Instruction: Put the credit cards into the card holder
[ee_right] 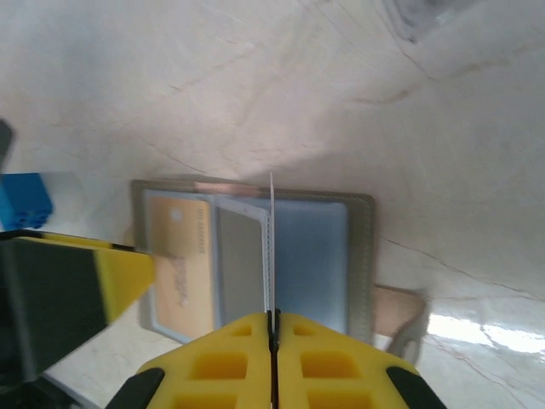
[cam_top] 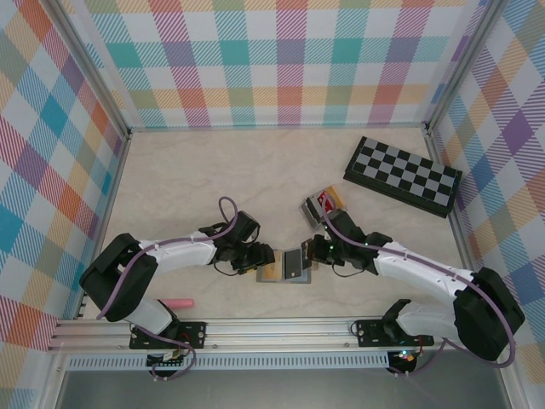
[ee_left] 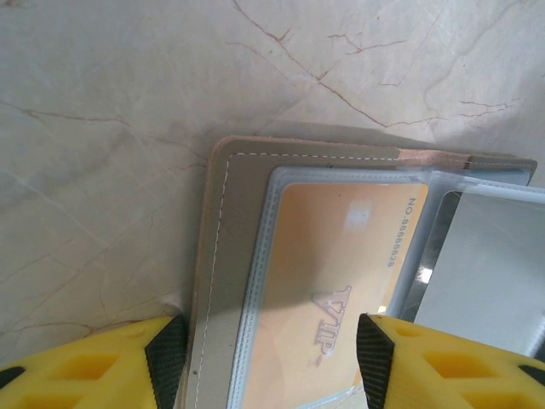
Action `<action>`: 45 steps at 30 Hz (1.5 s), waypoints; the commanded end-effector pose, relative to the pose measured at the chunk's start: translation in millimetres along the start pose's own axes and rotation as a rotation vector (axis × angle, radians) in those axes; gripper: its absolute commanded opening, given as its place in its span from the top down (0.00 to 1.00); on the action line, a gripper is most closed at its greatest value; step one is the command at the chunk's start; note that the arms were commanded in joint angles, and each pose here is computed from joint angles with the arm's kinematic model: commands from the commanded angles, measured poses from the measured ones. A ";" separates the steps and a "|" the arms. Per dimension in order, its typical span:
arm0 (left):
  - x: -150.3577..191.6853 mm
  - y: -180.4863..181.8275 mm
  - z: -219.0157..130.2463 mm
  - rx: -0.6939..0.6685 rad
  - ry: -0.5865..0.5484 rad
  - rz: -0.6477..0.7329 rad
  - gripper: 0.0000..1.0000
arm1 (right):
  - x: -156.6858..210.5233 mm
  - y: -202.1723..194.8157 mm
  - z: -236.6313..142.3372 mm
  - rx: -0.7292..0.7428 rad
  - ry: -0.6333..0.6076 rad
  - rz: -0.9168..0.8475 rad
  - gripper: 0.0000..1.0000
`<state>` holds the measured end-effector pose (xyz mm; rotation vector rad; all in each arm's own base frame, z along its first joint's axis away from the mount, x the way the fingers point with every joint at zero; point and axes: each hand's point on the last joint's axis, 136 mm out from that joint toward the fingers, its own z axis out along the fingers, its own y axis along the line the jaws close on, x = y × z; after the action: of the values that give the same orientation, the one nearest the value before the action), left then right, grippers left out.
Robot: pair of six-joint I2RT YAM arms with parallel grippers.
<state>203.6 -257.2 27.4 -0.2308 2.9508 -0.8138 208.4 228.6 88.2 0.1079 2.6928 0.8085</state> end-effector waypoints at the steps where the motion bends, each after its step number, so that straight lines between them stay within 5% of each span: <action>1: 2.5 -3.5 4.7 -0.004 0.001 0.016 0.43 | -4.7 22.7 -11.2 -0.063 0.007 -0.047 0.92; 8: -6.4 -7.0 -11.5 0.005 -0.077 0.018 0.43 | -4.2 43.8 2.5 -0.139 0.060 -0.036 0.92; 17: -15.7 -10.7 -38.7 0.040 -0.192 0.023 0.30 | -1.8 54.6 11.8 -0.178 0.100 -0.032 0.92; 25: -15.6 -27.7 -44.7 0.111 -0.189 0.059 0.26 | -3.8 54.7 14.6 -0.164 0.103 -0.036 0.92; 34: -13.4 -24.9 -39.2 0.105 -0.173 0.060 0.26 | -4.5 12.5 10.8 0.056 0.071 -0.012 0.91; 45: -14.0 -13.2 -29.7 0.033 -0.152 0.037 0.39 | 6.4 31.6 29.1 -0.109 0.109 0.034 0.93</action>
<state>219.4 -252.3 66.9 -0.2344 2.7558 -0.8512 215.5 260.2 85.1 0.0681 2.7574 0.8970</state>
